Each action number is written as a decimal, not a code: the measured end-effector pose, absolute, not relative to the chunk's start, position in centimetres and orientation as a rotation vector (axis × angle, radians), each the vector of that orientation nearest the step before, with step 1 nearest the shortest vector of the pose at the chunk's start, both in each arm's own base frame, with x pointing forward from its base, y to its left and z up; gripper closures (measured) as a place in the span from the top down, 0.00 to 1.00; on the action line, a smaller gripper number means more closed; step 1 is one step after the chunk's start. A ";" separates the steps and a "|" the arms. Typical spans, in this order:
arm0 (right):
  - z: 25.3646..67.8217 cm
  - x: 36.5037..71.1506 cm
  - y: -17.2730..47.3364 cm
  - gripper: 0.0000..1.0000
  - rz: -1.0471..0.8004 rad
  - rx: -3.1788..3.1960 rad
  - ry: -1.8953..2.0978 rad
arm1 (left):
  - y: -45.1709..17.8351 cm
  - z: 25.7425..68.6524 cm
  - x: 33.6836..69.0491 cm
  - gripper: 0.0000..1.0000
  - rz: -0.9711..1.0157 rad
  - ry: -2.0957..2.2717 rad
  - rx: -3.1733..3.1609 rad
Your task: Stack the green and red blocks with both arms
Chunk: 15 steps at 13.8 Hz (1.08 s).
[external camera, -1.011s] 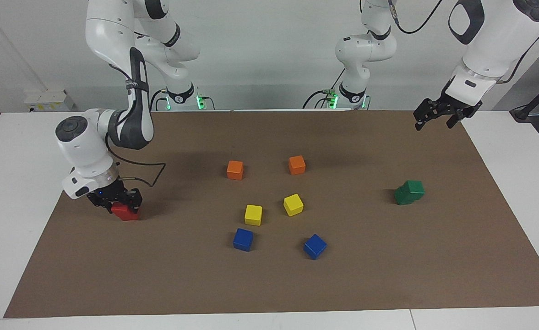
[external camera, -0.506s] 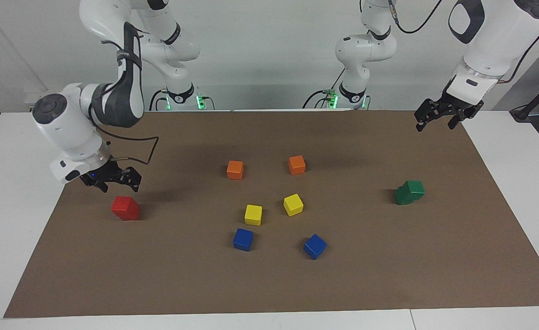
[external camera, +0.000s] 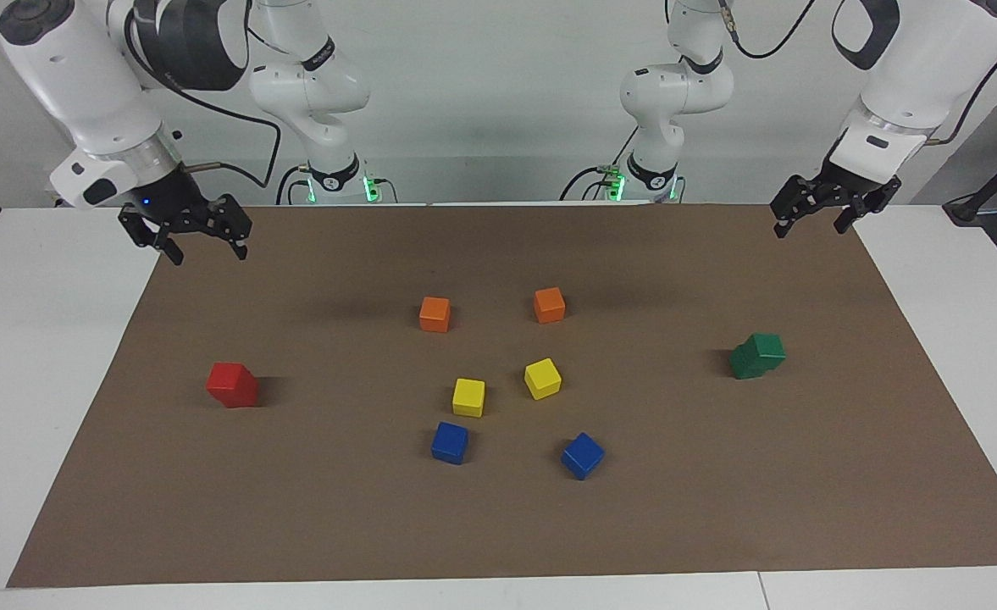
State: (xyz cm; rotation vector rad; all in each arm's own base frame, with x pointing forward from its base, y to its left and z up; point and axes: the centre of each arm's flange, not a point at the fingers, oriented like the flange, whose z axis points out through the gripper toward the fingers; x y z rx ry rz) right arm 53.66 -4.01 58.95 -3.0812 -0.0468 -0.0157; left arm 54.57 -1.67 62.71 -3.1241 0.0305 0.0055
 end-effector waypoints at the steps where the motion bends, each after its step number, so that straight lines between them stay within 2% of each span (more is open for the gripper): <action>1: 59.2 53.3 -4.1 1.00 0.002 -3.085 -0.049 | -1.8 62.9 54.6 1.00 0.000 0.035 -3.124; 6: 58.8 53.1 -4.4 1.00 0.040 -3.124 -0.056 | -4.0 62.4 54.6 1.00 0.003 0.102 -3.122; 15: 57.9 53.5 -3.6 1.00 0.078 -3.171 -0.103 | -3.5 62.5 54.9 1.00 -0.028 0.086 -3.124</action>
